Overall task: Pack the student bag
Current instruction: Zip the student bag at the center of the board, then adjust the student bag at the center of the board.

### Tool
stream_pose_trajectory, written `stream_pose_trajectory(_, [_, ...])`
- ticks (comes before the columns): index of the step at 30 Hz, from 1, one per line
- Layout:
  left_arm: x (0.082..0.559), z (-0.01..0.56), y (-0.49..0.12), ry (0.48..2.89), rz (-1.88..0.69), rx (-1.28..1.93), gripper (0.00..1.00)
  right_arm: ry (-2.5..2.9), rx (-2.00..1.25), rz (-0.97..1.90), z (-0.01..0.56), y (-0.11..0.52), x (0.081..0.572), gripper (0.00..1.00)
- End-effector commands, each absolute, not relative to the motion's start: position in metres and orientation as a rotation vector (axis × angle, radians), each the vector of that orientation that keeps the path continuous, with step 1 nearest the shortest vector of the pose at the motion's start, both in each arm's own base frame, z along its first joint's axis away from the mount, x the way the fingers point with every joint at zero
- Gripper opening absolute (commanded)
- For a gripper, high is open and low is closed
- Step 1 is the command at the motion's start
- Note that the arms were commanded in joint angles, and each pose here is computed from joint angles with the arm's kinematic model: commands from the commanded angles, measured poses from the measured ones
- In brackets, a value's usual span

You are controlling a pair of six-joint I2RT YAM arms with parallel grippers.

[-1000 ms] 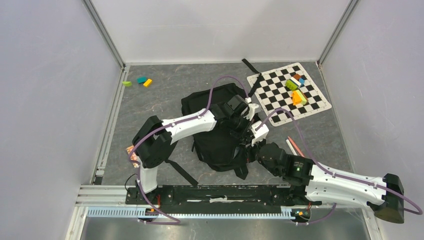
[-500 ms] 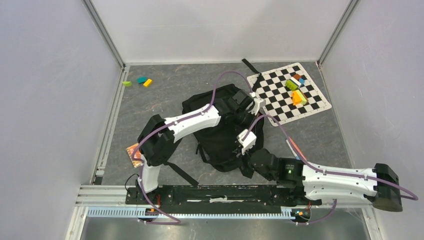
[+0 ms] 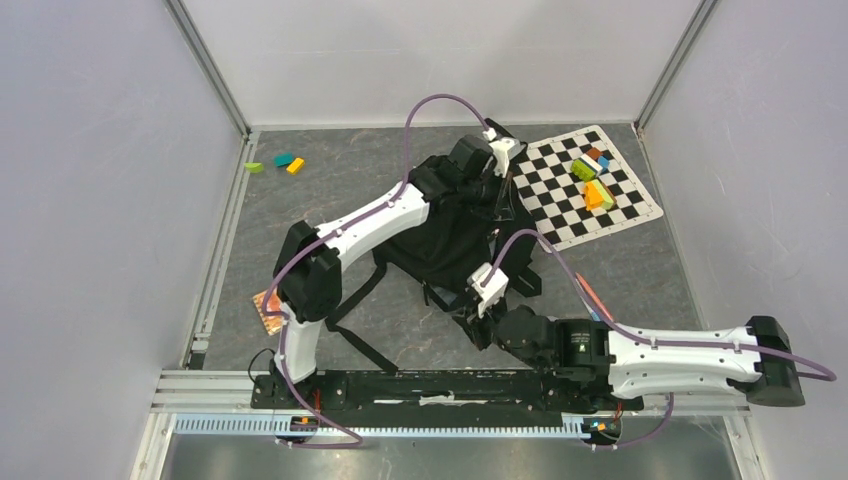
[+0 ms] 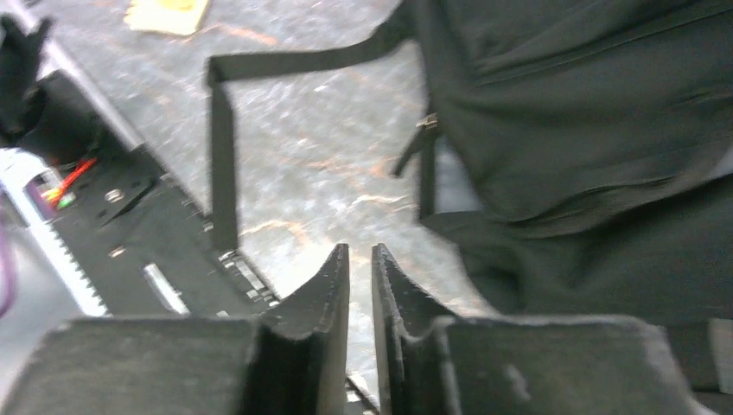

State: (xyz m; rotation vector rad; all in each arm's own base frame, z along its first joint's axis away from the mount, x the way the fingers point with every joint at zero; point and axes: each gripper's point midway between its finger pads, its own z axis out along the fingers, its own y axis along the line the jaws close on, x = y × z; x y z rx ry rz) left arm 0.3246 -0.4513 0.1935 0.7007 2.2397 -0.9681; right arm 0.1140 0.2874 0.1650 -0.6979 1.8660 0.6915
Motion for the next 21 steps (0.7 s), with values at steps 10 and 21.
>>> stream_pose_trajectory(10, [0.321,0.231,-0.407,2.013,-0.829,0.702,0.92,1.921,-0.35,0.212,0.222,0.18,0.223,0.82])
stream_pose_trajectory(21, [0.218,0.177,-0.407,1.943,-0.885,0.924,0.99,2.056,-0.067,0.102,0.163,0.091,0.258,0.98])
